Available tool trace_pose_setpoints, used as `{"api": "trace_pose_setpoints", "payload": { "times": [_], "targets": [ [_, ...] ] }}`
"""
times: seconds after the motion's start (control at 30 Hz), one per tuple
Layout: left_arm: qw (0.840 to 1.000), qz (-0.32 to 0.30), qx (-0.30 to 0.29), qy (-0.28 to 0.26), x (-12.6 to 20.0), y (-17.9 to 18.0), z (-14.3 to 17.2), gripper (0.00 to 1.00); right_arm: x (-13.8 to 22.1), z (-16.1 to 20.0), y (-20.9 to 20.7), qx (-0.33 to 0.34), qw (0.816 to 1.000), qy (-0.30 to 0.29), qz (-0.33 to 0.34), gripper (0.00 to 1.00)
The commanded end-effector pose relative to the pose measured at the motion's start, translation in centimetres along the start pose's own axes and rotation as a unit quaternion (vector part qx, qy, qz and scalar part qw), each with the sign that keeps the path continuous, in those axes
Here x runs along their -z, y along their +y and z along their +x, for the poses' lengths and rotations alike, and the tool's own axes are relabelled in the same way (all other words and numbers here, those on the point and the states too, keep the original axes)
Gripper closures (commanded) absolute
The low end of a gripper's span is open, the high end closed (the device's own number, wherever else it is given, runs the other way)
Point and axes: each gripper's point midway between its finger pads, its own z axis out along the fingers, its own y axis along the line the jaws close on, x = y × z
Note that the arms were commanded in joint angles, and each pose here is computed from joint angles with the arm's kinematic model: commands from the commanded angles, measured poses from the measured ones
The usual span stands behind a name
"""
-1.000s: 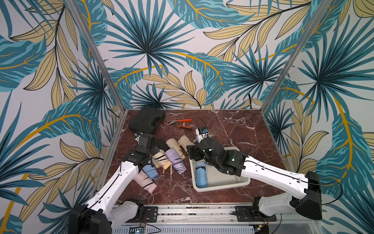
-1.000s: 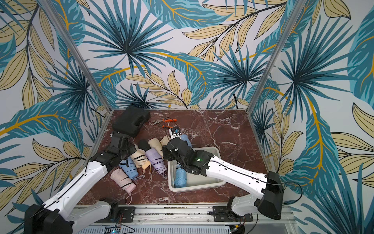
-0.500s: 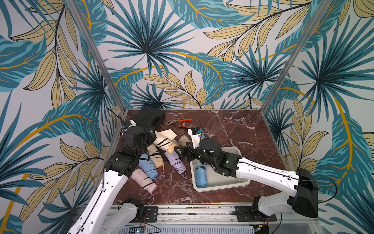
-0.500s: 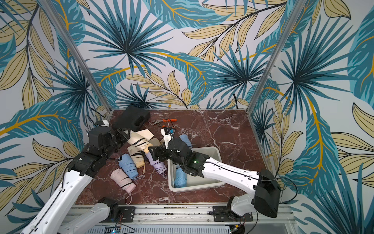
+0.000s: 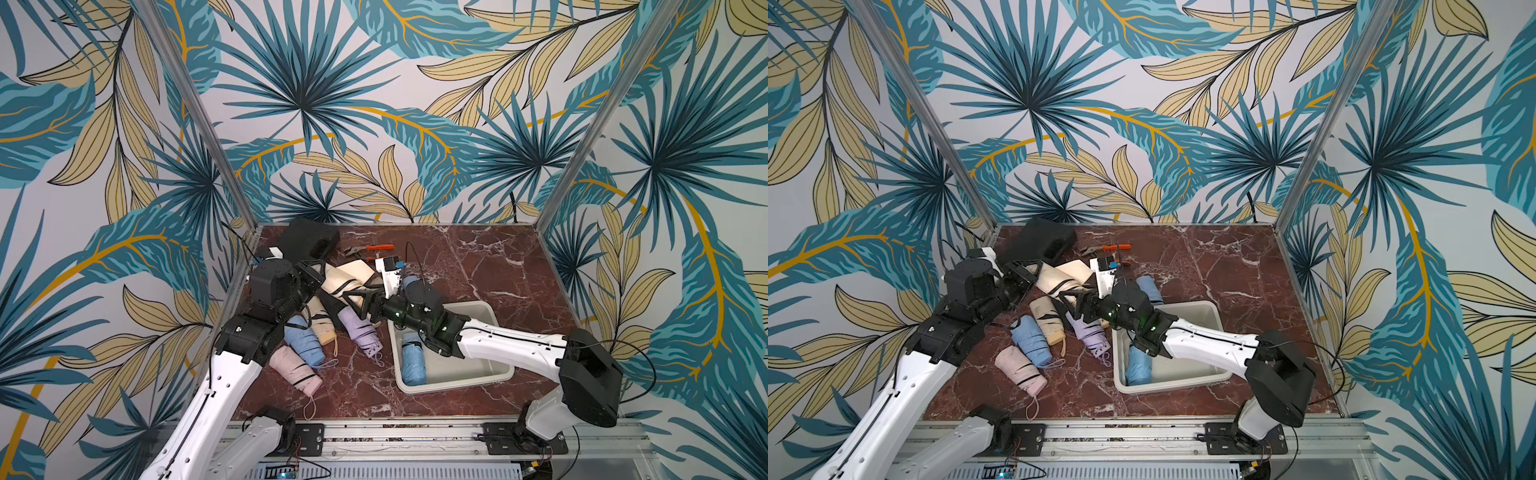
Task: Put the umbrella into the storage box
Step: Pick up the umbrella from the center of the board.
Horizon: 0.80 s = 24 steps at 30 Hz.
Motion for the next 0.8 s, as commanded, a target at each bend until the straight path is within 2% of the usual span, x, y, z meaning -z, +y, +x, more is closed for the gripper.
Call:
{"api": "trace_pose_setpoints", "payload": {
  "times": [0.0,0.07,0.13,0.23,0.37,0.43,0.5,0.57,0.63,0.7,0.77],
  "targets": [
    [0.998,0.050,0.035,-0.012,0.9,-2.0,-0.7,0.75,-0.5,-1.8,1.4,-0.013,0.998,-0.038,-0.051,0.43],
    [0.998,0.048,0.046,-0.012,0.9,-1.7,-0.6,0.75,-0.8,-2.0,1.6,-0.019,0.997,-0.044,-0.063,0.52],
    [0.997,0.047,0.054,-0.012,0.8,-1.4,-0.5,0.70,-1.0,-1.9,1.8,-0.020,0.996,-0.042,-0.070,0.61],
    [0.997,0.047,0.060,-0.010,0.6,-1.0,-0.3,0.51,-1.2,-1.9,2.0,-0.014,0.996,-0.038,-0.075,0.69],
    [0.997,0.045,0.056,-0.027,0.7,-0.4,-0.6,0.21,-0.8,-2.1,1.9,0.000,0.997,-0.037,-0.065,0.71],
    [0.997,0.035,0.039,-0.047,1.2,0.0,-1.2,0.11,-0.3,-2.3,1.7,0.011,0.998,-0.034,-0.057,0.73],
    [0.997,0.013,0.011,-0.080,2.0,0.8,-2.2,0.05,0.3,-2.5,1.2,0.022,0.998,-0.028,-0.044,0.75],
    [0.993,0.002,-0.041,-0.114,3.2,1.0,-3.4,0.02,1.1,-2.6,0.7,0.038,0.999,-0.019,-0.033,0.77],
    [0.982,-0.003,-0.116,-0.150,4.3,0.7,-4.5,0.00,2.3,-2.5,0.0,0.066,0.998,0.002,-0.020,0.77],
    [0.959,0.013,-0.223,-0.176,5.2,-0.6,-5.2,0.00,3.8,-2.6,-0.5,0.109,0.993,0.034,-0.005,0.77],
    [0.920,0.051,-0.346,-0.175,5.9,-2.6,-4.5,0.00,5.7,-2.4,-0.8,0.168,0.982,0.084,0.011,0.77]
  ]
}}
